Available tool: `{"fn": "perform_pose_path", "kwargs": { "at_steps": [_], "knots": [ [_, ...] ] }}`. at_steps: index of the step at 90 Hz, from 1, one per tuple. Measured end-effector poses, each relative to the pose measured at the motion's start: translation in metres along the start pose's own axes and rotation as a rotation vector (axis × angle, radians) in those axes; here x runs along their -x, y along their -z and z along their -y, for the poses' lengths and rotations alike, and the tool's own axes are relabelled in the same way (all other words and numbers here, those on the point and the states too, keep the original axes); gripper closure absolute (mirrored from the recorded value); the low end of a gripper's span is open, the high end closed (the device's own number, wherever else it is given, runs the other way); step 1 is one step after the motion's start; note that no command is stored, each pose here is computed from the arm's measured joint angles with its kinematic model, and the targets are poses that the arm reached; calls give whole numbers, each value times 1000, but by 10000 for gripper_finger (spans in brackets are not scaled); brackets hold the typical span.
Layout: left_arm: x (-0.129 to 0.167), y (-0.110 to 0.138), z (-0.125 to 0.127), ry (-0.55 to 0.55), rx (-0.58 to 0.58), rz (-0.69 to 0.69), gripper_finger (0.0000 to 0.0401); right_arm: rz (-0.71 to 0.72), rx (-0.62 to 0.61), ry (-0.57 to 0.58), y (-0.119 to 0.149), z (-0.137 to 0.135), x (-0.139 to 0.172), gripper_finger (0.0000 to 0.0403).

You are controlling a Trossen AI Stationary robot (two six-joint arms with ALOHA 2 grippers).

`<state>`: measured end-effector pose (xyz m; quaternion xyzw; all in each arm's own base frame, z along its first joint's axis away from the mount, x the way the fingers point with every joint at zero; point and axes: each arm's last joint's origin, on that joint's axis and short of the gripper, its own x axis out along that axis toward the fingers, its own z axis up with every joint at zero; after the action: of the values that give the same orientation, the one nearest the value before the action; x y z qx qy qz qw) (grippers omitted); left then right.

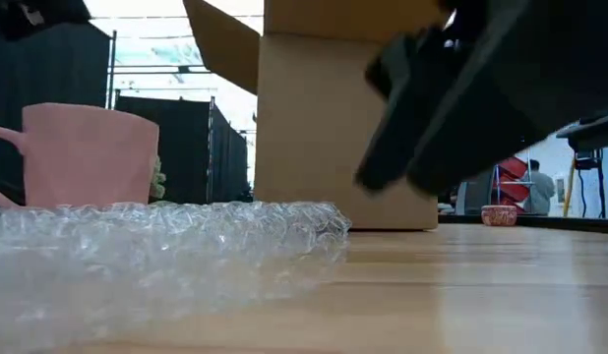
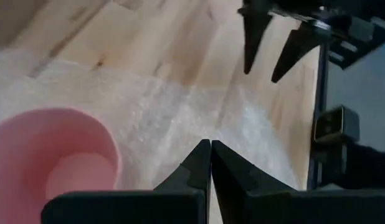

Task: Wrap mug
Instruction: Wrap the pink mug with bubble wrap

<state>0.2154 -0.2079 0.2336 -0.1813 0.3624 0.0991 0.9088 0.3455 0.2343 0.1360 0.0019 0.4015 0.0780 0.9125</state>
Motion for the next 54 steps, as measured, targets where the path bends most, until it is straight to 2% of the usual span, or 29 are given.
{"fn": "perform_pose_path", "kwargs": {
  "at_steps": [14,27,34,44,54],
  "knots": [
    [3,4,2,13,-31,-4,401,61,-59,-33,3,-4,-29,229],
    [6,8,5,24,-48,-9,401,122,-80,-58,-3,-10,-42,231],
    [7,10,6,33,-65,-10,401,172,-96,-110,-13,-14,-43,239],
    [9,11,7,40,-70,-11,401,221,-123,-189,-31,-21,-38,266],
    [10,12,8,50,-72,-8,401,256,-110,-229,-49,-24,-31,322]
  ]
}}
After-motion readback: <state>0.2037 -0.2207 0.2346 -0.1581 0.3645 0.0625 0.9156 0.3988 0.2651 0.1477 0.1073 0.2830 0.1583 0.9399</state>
